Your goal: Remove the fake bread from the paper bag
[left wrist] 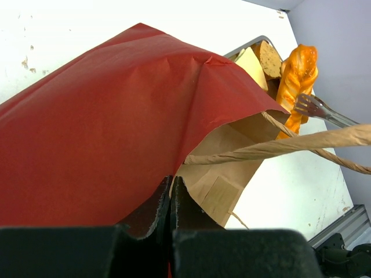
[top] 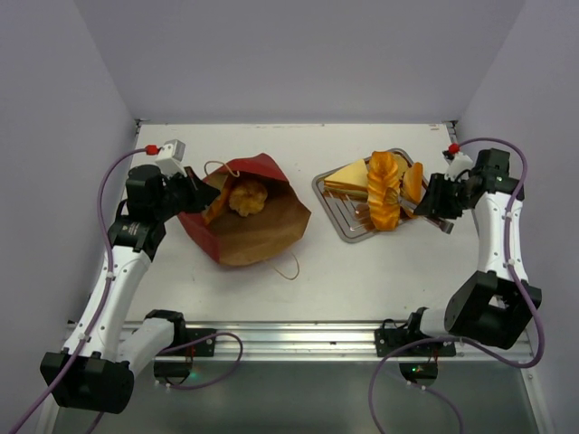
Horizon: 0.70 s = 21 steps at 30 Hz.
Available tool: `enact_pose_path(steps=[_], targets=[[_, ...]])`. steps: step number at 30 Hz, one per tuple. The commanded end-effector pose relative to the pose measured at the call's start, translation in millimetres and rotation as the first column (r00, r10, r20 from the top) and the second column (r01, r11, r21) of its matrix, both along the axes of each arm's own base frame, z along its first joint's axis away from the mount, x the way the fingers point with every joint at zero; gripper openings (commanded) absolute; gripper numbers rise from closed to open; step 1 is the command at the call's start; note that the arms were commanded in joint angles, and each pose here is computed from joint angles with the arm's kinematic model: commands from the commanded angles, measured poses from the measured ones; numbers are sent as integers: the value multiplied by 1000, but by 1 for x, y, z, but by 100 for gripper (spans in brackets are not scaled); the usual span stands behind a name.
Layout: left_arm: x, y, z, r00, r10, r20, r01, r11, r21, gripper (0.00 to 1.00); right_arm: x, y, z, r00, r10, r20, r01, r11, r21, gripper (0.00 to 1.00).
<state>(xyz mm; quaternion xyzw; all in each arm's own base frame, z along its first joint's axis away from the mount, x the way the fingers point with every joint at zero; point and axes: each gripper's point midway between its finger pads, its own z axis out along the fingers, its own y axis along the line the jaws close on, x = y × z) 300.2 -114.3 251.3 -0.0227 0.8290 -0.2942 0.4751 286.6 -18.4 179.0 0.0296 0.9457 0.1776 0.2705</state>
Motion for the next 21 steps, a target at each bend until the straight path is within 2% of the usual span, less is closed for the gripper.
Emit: enact_pose_path(steps=[1, 11, 21], targets=[[1, -1, 8, 999, -16, 48, 16, 1000, 1, 0, 9, 2, 6, 998, 31, 46, -32, 999, 21, 8], [1, -1, 9, 999, -15, 48, 15, 1000, 5, 0, 16, -7, 2, 999, 11, 54, -12, 1000, 18, 24], [0, 0, 9, 999, -14, 45, 14, 1000, 5, 0, 23, -10, 4, 997, 19, 76, -20, 1000, 13, 37]])
